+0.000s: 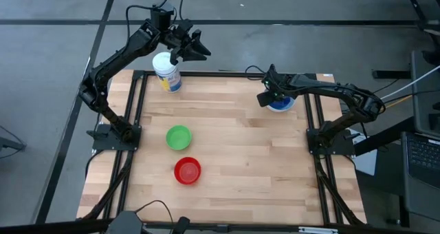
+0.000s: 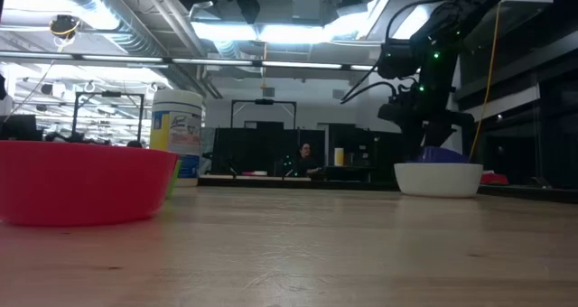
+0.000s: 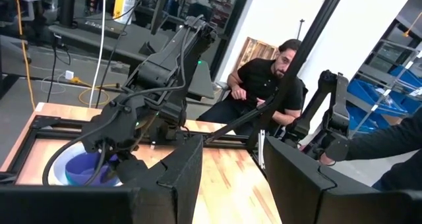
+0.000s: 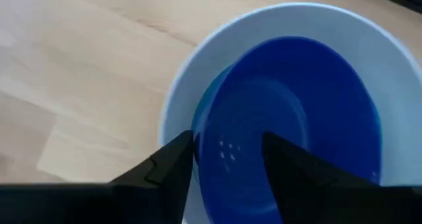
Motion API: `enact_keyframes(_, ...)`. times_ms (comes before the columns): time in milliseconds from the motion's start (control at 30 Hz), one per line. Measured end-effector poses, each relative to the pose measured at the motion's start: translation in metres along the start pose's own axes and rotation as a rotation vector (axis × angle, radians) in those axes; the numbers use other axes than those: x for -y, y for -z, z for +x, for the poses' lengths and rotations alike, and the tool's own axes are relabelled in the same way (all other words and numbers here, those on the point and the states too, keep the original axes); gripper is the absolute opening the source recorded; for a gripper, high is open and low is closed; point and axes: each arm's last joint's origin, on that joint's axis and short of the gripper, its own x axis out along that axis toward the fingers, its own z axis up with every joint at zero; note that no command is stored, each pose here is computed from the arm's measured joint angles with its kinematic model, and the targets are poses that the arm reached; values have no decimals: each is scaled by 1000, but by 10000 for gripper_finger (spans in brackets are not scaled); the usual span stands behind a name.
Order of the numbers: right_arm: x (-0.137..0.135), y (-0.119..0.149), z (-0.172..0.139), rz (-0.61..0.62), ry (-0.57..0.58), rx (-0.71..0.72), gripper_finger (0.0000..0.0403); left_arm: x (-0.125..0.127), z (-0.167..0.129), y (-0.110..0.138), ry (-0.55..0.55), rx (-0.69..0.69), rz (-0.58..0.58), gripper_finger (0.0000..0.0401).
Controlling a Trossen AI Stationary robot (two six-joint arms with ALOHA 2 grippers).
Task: Nest bowls inside each other
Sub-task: Stack the blue bowl on the light blue bowl, then stack the red bowl on the blue bowl
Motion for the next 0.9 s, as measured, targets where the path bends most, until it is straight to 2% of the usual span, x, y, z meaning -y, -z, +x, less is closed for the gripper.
enact_keyframes(100, 1, 1, 0, -2, 14, -9, 156, 0, 0, 0, 3, 0, 0, 157)
enact_keyframes(167, 1, 1, 0, -3, 14, -10, 121, 0, 0, 0, 5, 0, 1, 157)
enact_keyframes(300, 1, 2, 0, -15, 17, -16, 24, 0, 0, 0, 5, 0, 5, 157)
enact_keyframes(367, 1, 2, 0, -23, 18, -16, 14, 0, 0, 0, 4, 0, 7, 157)
enact_keyframes(700, 1, 1, 0, -33, 11, -15, 138, 0, 0, 0, 4, 0, 7, 157)
enact_keyframes(900, 0, 2, -1, -32, -18, -30, 190, 0, 0, 0, 4, 0, 8, 157)
